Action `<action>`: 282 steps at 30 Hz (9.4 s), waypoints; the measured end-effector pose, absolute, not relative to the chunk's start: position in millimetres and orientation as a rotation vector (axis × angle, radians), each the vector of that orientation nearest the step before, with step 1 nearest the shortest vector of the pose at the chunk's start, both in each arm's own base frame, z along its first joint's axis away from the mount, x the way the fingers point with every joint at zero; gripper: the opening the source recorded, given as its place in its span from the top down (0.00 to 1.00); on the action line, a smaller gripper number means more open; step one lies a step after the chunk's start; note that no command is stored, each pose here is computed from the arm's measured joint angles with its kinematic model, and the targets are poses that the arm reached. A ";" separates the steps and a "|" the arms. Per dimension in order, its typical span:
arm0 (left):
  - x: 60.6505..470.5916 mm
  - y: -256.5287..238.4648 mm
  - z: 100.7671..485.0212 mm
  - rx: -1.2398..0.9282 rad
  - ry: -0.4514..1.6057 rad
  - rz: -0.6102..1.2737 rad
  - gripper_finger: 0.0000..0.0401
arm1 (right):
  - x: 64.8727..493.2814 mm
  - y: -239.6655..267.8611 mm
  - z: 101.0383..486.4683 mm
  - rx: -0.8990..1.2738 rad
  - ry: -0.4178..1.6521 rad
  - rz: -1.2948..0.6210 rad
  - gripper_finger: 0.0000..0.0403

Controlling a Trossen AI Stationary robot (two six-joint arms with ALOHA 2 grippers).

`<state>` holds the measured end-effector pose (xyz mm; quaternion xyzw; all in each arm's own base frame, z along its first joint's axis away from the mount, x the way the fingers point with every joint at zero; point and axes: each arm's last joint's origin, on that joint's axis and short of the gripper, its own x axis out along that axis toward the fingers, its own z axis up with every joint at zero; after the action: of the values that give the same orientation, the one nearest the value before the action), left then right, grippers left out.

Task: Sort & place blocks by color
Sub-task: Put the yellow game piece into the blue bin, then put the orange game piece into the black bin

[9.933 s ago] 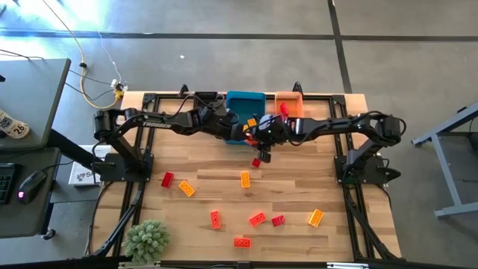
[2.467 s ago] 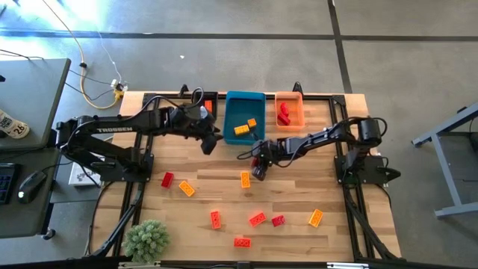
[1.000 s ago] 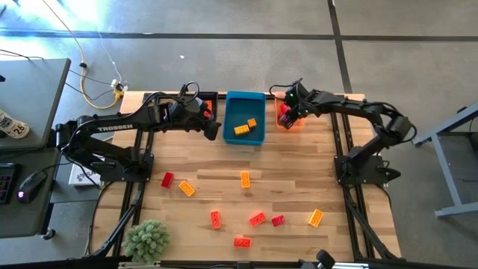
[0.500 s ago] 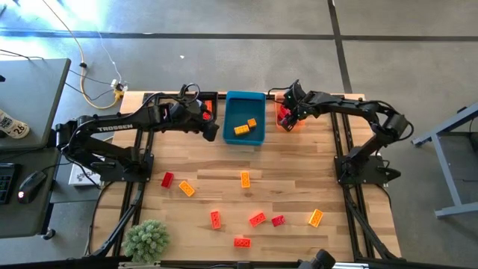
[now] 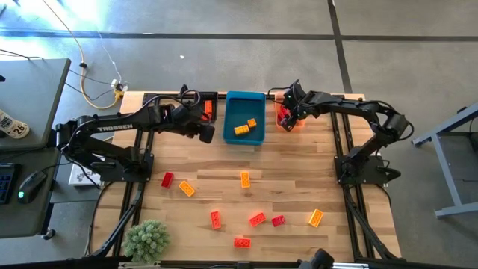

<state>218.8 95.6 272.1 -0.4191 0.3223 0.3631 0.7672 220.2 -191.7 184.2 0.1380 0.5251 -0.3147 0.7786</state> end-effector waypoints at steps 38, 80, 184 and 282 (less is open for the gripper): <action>221.1 20.9 258.1 0.320 1.139 -0.272 0.42 | 215.4 -141.1 261.7 0.638 0.660 -0.790 0.42; 212.4 -48.7 169.1 0.422 1.413 -0.435 0.42 | 248.1 -63.9 264.5 0.679 0.525 -0.888 0.42; 308.1 175.8 178.0 -0.224 0.813 0.420 0.50 | 258.6 -31.5 265.9 0.702 0.648 -0.510 0.42; 276.0 -51.9 270.7 -0.809 0.859 0.160 0.45 | 306.1 171.4 123.1 -0.125 0.887 0.347 0.42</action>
<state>276.0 -51.9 270.7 -0.3811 0.4046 0.0756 0.8278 306.1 171.4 123.1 -0.0600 0.4266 0.1669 0.8869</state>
